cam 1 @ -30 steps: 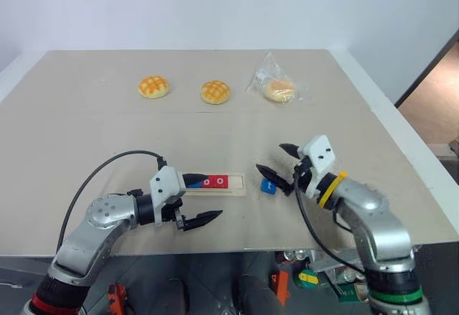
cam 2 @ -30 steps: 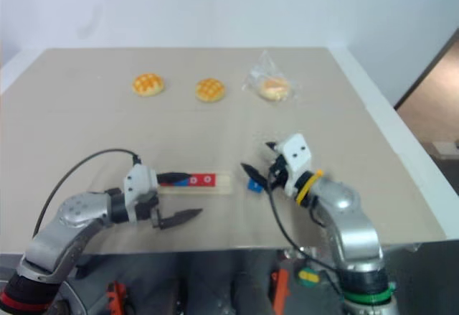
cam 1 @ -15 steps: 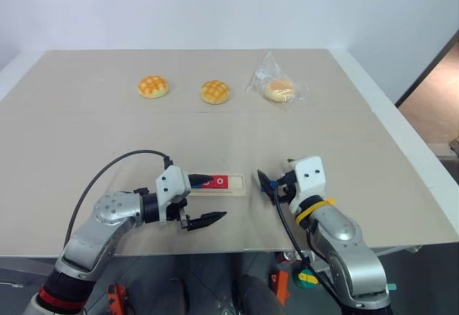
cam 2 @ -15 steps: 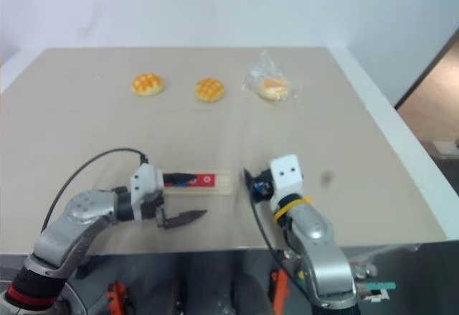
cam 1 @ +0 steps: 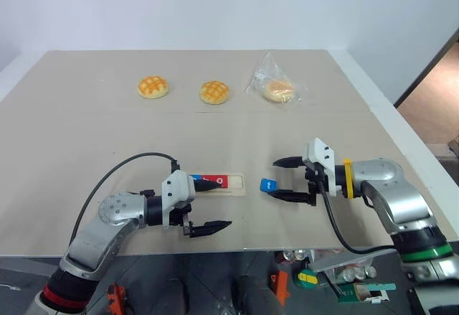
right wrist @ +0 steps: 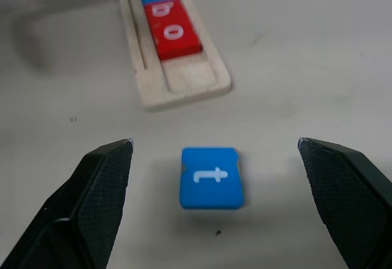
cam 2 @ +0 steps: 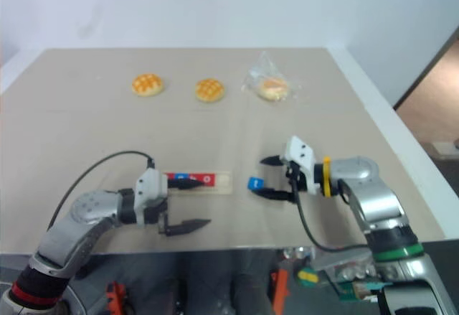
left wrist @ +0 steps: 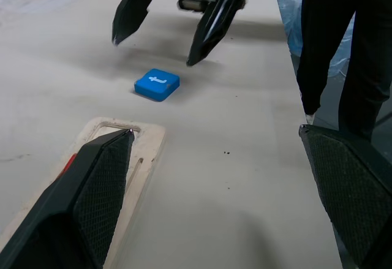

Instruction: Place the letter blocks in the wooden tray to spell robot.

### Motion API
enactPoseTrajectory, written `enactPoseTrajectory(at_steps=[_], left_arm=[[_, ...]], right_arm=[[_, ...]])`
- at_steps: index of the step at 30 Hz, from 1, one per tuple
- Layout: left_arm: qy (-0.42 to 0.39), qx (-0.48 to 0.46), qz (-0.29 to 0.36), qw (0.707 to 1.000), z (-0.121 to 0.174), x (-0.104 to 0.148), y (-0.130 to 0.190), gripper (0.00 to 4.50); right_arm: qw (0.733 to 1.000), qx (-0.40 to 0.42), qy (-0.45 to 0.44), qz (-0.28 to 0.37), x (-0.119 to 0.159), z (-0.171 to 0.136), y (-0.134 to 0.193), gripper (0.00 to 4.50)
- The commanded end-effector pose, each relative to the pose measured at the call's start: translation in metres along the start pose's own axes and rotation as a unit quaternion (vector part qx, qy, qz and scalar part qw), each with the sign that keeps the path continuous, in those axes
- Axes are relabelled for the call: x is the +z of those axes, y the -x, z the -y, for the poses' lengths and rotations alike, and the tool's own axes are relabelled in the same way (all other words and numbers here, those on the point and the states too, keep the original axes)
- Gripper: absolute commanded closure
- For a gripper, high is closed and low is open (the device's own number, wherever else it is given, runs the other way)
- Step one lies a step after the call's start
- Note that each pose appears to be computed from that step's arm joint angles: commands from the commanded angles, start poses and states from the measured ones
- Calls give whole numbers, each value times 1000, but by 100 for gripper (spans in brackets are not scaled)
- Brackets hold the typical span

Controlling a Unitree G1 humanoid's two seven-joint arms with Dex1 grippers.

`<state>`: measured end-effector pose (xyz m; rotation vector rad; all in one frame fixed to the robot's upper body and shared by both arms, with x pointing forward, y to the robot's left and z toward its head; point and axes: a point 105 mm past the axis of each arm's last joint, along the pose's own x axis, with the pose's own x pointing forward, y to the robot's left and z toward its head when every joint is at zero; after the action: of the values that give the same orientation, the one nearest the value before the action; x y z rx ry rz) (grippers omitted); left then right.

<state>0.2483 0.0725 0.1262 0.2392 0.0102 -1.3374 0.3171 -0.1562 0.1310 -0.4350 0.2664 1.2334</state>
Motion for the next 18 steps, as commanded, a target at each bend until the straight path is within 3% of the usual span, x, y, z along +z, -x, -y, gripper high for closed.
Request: enactPoseTrajectory(at_steps=[1,18], left_arm=[[-32,4,5,999,1,9,4,0],[-34,24,-14,999,2,0,10,0]], right_arm=[[999,42,18,1,3,8,-5,3],[999,46,13,9,-19,2,-20,27]])
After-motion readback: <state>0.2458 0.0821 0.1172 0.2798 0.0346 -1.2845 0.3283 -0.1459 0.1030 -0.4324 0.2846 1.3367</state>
